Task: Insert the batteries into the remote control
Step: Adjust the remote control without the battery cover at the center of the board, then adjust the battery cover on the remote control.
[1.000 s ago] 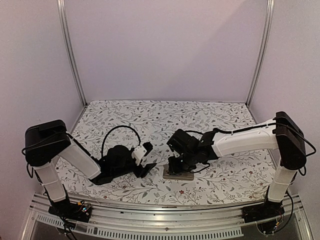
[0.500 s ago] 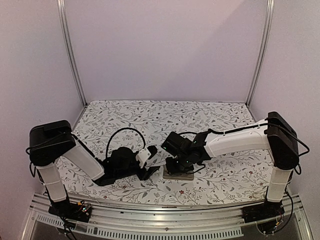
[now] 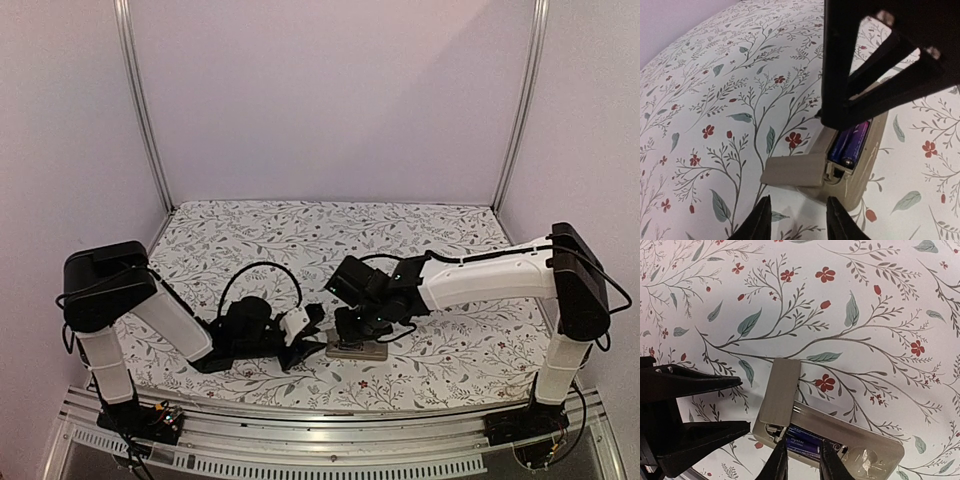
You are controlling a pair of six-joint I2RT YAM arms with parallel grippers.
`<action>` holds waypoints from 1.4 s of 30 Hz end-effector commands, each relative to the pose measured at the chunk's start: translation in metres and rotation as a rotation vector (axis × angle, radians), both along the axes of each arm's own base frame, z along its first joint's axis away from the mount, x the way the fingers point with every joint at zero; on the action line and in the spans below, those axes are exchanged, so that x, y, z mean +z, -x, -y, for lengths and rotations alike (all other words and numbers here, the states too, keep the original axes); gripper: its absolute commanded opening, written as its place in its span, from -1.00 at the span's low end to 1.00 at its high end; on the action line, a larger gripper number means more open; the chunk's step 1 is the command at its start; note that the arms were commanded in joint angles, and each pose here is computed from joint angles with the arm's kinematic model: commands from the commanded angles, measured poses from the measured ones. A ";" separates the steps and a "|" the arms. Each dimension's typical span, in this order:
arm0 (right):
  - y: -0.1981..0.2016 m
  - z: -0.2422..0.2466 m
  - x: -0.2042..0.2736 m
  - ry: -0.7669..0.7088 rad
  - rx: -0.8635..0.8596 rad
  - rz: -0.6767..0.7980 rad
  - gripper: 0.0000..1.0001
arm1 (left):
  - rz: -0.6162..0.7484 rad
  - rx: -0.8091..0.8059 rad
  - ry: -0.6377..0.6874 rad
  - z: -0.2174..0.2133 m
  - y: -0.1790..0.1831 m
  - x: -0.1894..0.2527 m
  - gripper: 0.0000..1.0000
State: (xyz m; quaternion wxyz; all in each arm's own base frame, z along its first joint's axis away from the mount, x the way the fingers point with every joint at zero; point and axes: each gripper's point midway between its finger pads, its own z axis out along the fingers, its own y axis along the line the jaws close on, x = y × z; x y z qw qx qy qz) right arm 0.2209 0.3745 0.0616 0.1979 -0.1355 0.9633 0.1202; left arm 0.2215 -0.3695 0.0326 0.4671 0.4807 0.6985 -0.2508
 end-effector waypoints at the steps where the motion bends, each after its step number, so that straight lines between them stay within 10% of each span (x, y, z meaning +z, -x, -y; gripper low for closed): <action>1: 0.000 0.014 0.014 0.005 -0.020 0.038 -0.56 | -0.035 -0.070 -0.042 0.008 0.014 -0.016 -0.27; 42: 0.012 0.023 0.003 -0.024 -0.020 -0.012 -0.68 | -0.024 -0.096 -0.183 0.013 0.024 -0.045 -0.55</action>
